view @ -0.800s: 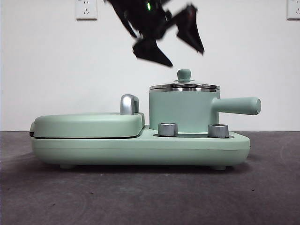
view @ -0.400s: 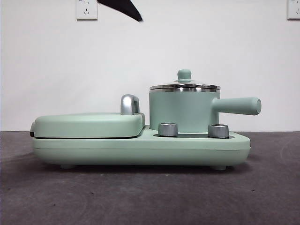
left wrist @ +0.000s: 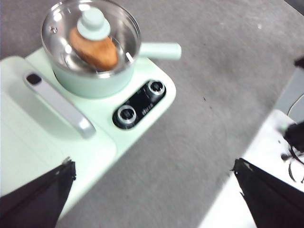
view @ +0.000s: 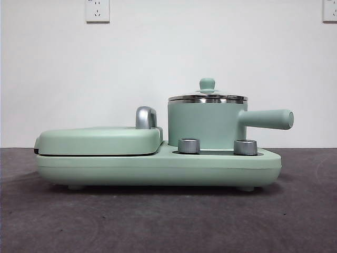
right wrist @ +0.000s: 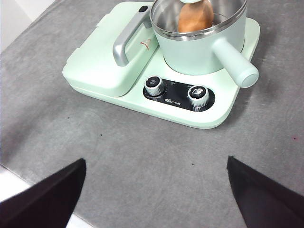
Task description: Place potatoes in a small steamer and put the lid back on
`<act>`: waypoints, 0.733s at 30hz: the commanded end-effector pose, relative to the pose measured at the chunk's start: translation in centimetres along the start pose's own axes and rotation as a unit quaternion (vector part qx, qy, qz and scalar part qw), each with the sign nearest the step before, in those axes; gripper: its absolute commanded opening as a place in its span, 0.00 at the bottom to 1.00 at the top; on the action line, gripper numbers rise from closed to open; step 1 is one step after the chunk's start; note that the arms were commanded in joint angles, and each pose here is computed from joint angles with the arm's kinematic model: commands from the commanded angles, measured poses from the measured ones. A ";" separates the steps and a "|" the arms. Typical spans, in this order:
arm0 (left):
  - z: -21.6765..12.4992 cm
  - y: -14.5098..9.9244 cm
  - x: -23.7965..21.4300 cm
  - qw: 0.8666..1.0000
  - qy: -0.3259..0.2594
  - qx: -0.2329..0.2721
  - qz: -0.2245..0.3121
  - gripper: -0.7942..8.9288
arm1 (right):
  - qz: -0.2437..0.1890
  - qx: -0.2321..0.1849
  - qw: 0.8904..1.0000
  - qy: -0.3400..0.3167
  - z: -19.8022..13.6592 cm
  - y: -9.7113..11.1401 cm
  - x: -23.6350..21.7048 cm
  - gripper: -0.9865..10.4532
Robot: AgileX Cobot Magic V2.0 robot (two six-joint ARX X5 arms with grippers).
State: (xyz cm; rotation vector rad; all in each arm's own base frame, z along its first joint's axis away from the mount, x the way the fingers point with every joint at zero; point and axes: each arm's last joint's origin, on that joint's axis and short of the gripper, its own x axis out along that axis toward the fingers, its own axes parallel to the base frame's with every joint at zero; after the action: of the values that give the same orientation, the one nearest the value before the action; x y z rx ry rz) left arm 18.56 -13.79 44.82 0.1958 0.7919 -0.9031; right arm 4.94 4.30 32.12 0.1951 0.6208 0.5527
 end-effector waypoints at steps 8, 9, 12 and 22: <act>-7.5 -1.6 -2.4 0.999 -0.027 -0.025 -0.004 0.72 | 0.006 0.001 1.000 -0.001 0.1 0.1 0.0 0.49; -8.4 -1.8 -2.6 0.999 -0.032 -0.028 -0.004 0.72 | 0.006 0.001 1.000 -0.001 0.1 0.1 0.0 0.49; -10.9 -2.0 -2.7 0.998 -0.049 -0.033 -0.004 0.72 | 0.006 0.001 1.000 -0.001 0.1 0.1 0.0 0.49; -17.6 -2.2 -1.5 0.995 -0.089 -0.041 -0.004 0.69 | 0.006 0.002 1.000 -0.005 0.2 0.1 0.0 0.49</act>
State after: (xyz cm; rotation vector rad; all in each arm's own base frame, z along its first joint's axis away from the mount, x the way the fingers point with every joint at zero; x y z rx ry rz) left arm 6.85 -5.81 33.51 0.0514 0.6801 -0.8717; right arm 4.95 4.31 32.15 0.1965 0.6177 0.5536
